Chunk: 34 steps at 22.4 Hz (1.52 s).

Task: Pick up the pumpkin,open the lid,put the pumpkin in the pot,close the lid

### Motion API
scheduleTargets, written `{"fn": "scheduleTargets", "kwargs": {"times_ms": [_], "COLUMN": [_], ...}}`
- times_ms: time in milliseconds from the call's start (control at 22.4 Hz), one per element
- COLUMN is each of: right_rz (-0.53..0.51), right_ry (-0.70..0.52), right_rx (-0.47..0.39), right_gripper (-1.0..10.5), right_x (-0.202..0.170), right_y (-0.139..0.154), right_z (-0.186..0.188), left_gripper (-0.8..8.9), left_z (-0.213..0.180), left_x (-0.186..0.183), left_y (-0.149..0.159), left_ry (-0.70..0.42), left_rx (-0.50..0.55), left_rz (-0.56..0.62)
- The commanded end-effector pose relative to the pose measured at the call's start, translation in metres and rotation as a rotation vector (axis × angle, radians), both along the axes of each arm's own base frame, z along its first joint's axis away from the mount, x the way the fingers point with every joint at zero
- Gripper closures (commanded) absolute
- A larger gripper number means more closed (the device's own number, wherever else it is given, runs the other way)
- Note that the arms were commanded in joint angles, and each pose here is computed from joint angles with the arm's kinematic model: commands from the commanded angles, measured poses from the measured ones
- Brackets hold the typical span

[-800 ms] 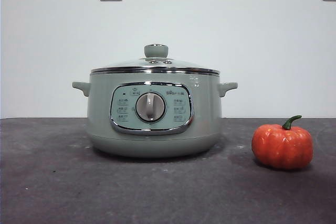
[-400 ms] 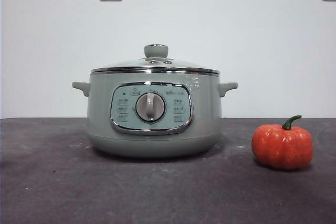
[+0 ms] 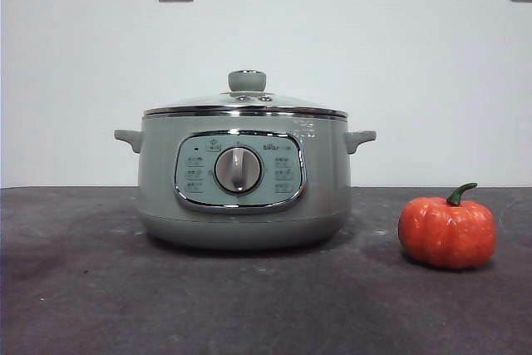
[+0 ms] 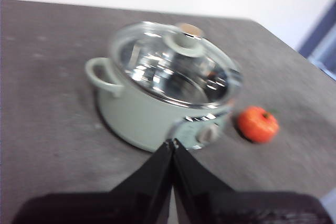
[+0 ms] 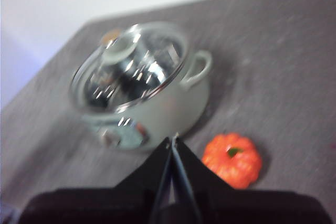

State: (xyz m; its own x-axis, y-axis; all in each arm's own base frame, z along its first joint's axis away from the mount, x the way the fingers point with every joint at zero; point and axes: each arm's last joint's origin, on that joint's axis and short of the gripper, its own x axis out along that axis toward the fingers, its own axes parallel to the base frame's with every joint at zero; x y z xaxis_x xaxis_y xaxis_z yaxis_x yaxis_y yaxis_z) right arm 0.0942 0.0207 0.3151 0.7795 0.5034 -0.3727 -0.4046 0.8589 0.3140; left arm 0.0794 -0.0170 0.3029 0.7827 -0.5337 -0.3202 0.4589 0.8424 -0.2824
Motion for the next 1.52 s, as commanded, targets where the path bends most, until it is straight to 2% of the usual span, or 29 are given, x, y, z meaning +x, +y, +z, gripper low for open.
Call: {"fn": "scheduleTargets", "kwargs": {"times_ms": [45,268,580,625,669,714,758,803,848,1115,1294,1517], "right_rz": [0.1,0.204,0.229,0.227,0.227,0.225,0.222,0.221,0.218,0.217,0.241,0.2], "right_ry": [0.011,0.1,0.184,0.184,0.184,0.186,0.19,0.19,0.194,0.233,0.297,0.402], "right_rx": [-0.087,-0.143,-0.167,-0.167,-0.167,-0.165,-0.16,-0.16,-0.156,-0.147,-0.163,-0.302], "right_gripper": [9.6,9.6,9.4,9.3,8.9,7.5,5.5,3.3,2.2,2.2,2.2,2.2], "right_x": [0.002,0.004,0.005,0.005,0.006,0.006,0.006,0.006,0.006,0.014,0.036,0.084], "right_y": [0.002,0.003,0.004,0.004,0.004,0.004,0.004,0.004,0.004,0.005,0.011,0.028], "right_z": [0.018,0.037,0.039,0.039,0.039,0.039,0.039,0.039,0.039,0.037,0.029,0.005], "left_gripper": [8.22,8.22,8.13,7.77,6.24,3.82,1.55,0.43,0.35,0.35,0.35,0.35], "left_z": [0.011,0.027,0.033,0.033,0.033,0.033,0.033,0.033,0.033,0.033,0.033,0.033], "left_x": [0.001,0.002,0.002,0.002,0.002,0.002,0.002,0.002,0.002,0.002,0.002,0.002], "left_y": [-0.001,-0.003,-0.003,-0.003,-0.003,-0.003,-0.003,-0.003,-0.003,-0.003,-0.003,-0.003], "left_ry": [-0.016,0.036,0.066,0.067,0.07,0.077,0.078,0.077,0.077,0.077,0.079,0.079], "left_rx": [0.057,0.098,0.131,0.131,0.128,0.119,0.116,0.116,0.116,0.116,0.113,0.113], "left_rz": [-0.078,-0.169,-0.203,-0.202,-0.2,-0.193,-0.191,-0.191,-0.191,-0.191,-0.19,-0.19]}}
